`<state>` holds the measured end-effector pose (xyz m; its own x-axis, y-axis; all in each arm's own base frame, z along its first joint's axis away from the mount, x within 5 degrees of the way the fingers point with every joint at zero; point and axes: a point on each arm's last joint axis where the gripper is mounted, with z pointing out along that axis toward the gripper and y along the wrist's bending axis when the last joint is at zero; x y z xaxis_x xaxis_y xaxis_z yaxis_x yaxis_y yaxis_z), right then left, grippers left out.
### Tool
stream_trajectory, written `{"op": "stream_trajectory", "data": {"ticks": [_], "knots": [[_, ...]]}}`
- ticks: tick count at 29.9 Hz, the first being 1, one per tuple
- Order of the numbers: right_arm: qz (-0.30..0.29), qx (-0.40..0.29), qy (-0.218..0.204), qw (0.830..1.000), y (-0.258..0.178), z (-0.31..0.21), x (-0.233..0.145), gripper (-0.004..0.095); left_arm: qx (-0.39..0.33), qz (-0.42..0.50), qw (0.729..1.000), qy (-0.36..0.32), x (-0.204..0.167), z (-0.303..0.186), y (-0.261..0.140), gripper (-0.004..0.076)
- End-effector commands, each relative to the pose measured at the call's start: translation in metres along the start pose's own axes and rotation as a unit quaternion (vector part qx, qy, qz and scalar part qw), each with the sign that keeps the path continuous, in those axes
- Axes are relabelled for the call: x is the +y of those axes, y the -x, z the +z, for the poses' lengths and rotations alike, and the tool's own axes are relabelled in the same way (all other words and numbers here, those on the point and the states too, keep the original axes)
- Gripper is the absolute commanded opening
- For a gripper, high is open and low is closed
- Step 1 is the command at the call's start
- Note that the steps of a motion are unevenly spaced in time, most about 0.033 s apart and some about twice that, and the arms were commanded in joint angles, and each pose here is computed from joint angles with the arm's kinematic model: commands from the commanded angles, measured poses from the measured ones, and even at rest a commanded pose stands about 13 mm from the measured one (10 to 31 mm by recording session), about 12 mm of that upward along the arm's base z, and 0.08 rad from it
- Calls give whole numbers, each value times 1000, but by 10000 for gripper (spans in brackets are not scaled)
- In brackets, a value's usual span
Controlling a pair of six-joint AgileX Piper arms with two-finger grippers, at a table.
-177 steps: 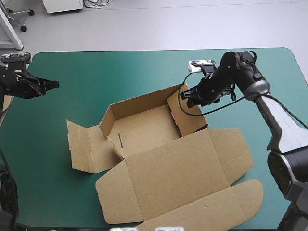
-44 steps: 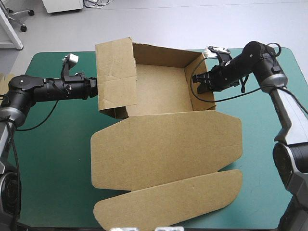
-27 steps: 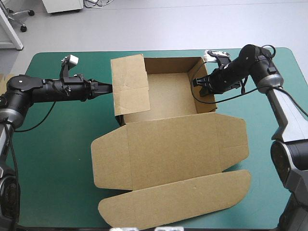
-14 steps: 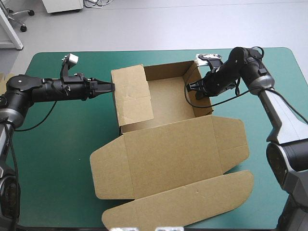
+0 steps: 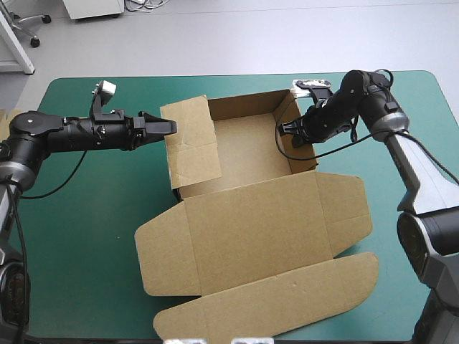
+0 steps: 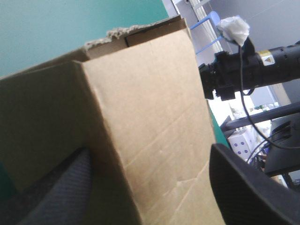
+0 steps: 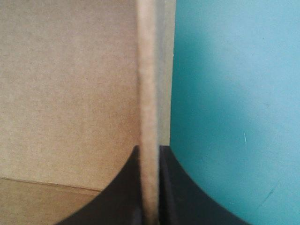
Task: Fold the box
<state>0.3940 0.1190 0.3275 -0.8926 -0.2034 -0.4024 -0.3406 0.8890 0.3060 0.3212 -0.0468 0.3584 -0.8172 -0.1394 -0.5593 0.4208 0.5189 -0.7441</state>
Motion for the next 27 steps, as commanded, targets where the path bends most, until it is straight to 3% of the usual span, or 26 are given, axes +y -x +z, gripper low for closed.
{"op": "stream_trajectory", "data": {"ticks": [1, 9, 16, 27], "knots": [[-6, -56, 22, 998, 5, -31, 16, -14, 13, 20, 1000, -16, -25, -6, -2, 524], [5, -67, 22, 998, 7, -32, 16, -14, 42, 27, 999, -3, -33, 12, -9, 524], [20, -83, 19, 996, 10, -30, 20, -14, 14, 36, 999, 37, -35, 26, -6, 524], [19, -96, 14, 995, 11, -25, 37, -12, -18, 62, 982, 177, -31, 51, -8, 523]]}}
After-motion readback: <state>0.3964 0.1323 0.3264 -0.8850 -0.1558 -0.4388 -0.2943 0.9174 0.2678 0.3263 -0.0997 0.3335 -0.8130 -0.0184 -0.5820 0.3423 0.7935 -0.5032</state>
